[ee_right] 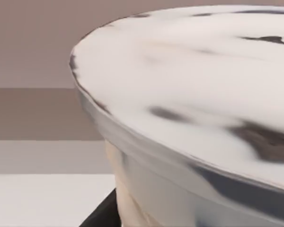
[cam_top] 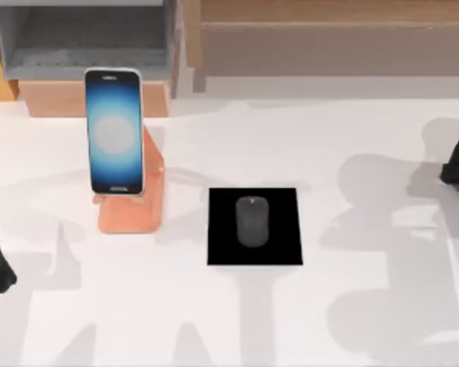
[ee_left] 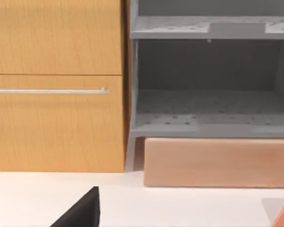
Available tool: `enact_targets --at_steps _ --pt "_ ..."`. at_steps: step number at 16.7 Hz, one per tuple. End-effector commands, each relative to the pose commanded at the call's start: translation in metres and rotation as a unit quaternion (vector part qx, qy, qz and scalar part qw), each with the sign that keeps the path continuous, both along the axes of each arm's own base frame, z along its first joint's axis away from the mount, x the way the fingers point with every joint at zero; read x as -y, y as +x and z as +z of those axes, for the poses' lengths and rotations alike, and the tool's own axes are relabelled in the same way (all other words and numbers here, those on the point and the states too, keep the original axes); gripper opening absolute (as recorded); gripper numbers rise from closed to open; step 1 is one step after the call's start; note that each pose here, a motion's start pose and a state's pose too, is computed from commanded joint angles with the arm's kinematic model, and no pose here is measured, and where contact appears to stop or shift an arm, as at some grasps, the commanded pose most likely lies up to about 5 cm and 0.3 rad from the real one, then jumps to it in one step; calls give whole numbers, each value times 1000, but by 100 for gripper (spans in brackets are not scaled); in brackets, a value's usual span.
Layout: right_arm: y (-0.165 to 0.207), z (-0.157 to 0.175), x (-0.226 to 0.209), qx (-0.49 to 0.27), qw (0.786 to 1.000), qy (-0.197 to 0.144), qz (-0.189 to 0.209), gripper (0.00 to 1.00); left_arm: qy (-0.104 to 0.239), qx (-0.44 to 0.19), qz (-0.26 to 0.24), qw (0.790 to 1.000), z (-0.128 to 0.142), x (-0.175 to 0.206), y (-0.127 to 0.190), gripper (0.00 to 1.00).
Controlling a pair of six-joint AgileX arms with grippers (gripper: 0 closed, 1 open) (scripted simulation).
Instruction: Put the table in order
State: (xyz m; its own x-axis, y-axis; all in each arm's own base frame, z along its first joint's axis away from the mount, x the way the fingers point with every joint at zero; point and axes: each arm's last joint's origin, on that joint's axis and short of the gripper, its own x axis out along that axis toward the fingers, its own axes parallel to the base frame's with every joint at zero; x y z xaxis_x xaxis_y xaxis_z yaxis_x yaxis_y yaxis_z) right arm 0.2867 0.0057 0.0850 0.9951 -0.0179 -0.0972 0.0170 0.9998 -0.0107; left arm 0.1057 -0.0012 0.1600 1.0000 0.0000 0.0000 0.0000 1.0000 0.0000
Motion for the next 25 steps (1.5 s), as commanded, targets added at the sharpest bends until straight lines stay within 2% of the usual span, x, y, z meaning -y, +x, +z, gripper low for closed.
enact_targets --at_steps 5,11,16,20,25 --pt "7 10 1 25 1000 8 -4 0 0 0 0 1000 0 0 0 100" --pt "36 66 5 101 994 46 -3 0 0 0 0 1000 0 0 0 100" --pt "59 116 10 144 988 54 -3 0 0 0 0 1000 0 0 0 100" --pt "82 144 18 148 988 53 -12 0 0 0 0 1000 0 0 0 100" --pt "113 158 24 120 992 40 -19 0 0 0 0 1000 0 0 0 100"
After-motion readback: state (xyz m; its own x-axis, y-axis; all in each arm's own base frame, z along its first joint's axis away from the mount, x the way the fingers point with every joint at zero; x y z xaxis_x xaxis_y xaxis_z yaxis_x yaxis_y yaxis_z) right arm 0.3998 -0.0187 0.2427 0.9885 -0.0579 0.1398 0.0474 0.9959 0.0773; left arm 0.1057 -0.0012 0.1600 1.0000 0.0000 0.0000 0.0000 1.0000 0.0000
